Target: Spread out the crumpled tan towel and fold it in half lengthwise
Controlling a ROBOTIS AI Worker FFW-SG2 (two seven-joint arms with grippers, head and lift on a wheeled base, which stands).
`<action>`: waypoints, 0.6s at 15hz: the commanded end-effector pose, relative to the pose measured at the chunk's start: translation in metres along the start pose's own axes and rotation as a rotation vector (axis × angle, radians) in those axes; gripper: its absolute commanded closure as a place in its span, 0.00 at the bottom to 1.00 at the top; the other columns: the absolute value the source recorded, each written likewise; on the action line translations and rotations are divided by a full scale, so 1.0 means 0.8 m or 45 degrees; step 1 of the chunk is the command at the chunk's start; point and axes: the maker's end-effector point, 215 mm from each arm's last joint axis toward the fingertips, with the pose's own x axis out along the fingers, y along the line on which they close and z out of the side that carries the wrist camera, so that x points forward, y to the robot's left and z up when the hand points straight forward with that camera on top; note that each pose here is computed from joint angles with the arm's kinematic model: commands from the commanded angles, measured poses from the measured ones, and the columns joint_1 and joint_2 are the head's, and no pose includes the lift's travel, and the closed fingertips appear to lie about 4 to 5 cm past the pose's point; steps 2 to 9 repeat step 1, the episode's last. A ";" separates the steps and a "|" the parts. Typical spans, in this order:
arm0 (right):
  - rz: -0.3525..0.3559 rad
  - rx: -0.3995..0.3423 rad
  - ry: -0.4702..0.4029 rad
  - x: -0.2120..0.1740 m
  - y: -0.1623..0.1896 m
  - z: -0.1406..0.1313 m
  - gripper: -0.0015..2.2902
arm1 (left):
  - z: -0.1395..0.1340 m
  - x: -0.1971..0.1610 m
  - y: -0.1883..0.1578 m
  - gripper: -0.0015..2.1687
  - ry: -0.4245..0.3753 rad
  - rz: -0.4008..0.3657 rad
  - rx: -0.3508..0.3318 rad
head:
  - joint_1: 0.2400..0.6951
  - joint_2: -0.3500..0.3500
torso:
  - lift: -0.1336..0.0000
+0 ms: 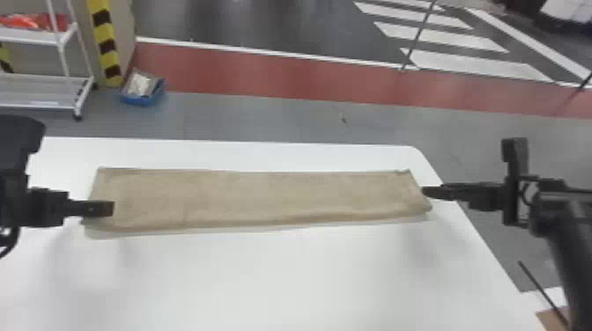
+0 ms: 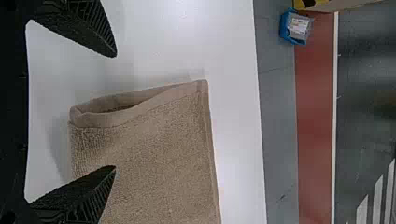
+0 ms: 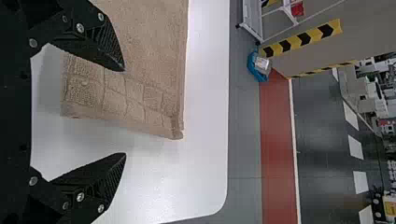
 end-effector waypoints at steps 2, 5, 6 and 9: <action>-0.005 -0.002 0.004 0.002 0.000 -0.001 0.13 | 0.002 0.003 -0.003 0.01 0.005 0.004 0.011 | 1.00 0.11 | 0.07; -0.005 -0.002 0.004 0.002 0.000 -0.001 0.13 | 0.002 0.003 -0.003 0.01 0.005 0.004 0.011 | 1.00 0.11 | 0.07; -0.005 -0.002 0.004 0.002 0.000 -0.001 0.13 | 0.002 0.003 -0.003 0.01 0.005 0.004 0.011 | 1.00 0.11 | 0.07; -0.005 -0.002 0.004 0.002 0.000 -0.001 0.13 | 0.002 0.003 -0.003 0.01 0.005 0.004 0.011 | 1.00 0.11 | 0.07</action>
